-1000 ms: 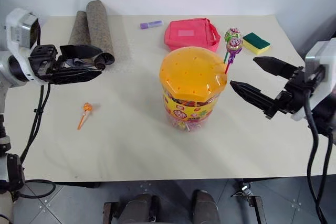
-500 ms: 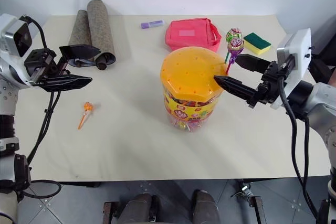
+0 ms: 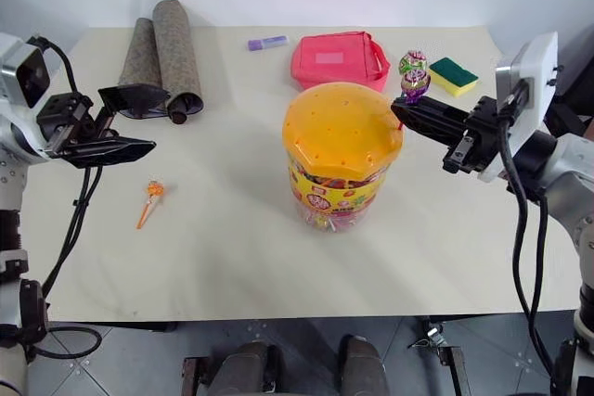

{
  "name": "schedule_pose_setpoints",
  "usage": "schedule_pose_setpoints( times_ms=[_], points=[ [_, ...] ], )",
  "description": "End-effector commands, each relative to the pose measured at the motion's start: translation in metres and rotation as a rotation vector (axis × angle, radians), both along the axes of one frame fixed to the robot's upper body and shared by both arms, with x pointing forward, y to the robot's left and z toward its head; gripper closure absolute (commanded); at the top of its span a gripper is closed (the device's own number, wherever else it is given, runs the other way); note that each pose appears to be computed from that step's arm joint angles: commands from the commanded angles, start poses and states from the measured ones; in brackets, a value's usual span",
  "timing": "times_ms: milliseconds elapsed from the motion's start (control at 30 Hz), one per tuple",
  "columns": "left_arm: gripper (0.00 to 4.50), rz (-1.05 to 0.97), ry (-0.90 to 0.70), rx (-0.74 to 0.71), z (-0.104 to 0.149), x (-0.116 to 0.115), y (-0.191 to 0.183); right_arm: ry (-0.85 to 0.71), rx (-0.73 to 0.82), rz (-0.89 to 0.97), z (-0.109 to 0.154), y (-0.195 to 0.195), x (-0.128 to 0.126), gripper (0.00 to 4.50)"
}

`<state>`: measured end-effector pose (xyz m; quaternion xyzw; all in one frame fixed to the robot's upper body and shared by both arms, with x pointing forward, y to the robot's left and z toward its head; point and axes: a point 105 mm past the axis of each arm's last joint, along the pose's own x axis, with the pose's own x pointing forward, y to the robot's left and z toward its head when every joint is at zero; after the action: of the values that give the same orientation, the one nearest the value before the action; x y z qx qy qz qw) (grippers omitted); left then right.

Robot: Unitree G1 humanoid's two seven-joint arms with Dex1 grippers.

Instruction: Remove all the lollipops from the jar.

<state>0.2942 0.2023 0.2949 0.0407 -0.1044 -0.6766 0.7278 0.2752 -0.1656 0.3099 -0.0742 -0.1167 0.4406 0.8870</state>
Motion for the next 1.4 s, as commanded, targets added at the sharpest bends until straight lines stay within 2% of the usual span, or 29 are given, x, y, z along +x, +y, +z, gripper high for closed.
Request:
schedule_pose_setpoints(
  times_ms=[33, 233, 400, 567, 633, 733, 833, 967, 1033, 1200, 1400],
  points=[
    [0.0, -0.111, -0.072, 0.011, 0.011, -0.019, 0.0, -0.084, 0.02, 0.02, 0.024, 0.001, -0.009, 4.49],
    [0.0, -0.119, -0.069, 0.004, 0.011, -0.018, -0.001, -0.146, 0.032, 0.018, 0.049, 0.002, -0.019, 4.49],
    [0.0, -0.124, -0.06, 0.006, 0.01, -0.017, 0.0, -0.188, 0.044, -0.057, 0.073, -0.011, -0.03, 4.49],
    [0.0, -0.125, -0.054, 0.004, 0.01, -0.014, 0.0, -0.106, -0.004, -0.182, 0.064, -0.037, -0.044, 4.49],
    [0.0, -0.126, -0.053, 0.004, 0.009, -0.011, -0.001, 0.002, -0.023, -0.249, 0.046, -0.054, -0.049, 4.49],
    [0.0, -0.129, -0.048, 0.003, 0.009, -0.009, -0.002, 0.078, 0.003, -0.328, 0.027, -0.075, -0.053, 4.49],
    [0.0, -0.094, -0.024, 0.041, 0.0, -0.004, 0.001, 0.208, 0.023, -0.43, -0.015, -0.099, -0.049, 4.49],
    [0.0, -0.048, 0.019, 0.118, -0.019, 0.0, 0.008, 0.319, 0.011, -0.529, -0.061, -0.12, -0.033, 4.49],
    [0.0, -0.048, 0.012, 0.118, -0.021, 0.0, 0.009, 0.34, 0.005, -0.556, -0.078, -0.125, -0.023, 4.49],
    [0.0, -0.061, -0.069, 0.091, -0.012, -0.004, 0.007, 0.385, 0.012, -0.569, -0.105, -0.128, -0.003, 4.49],
    [0.0, -0.088, -0.129, 0.026, 0.003, -0.01, 0.006, 0.451, -0.007, -0.567, -0.124, -0.127, 0.007, 4.49]
  ],
)
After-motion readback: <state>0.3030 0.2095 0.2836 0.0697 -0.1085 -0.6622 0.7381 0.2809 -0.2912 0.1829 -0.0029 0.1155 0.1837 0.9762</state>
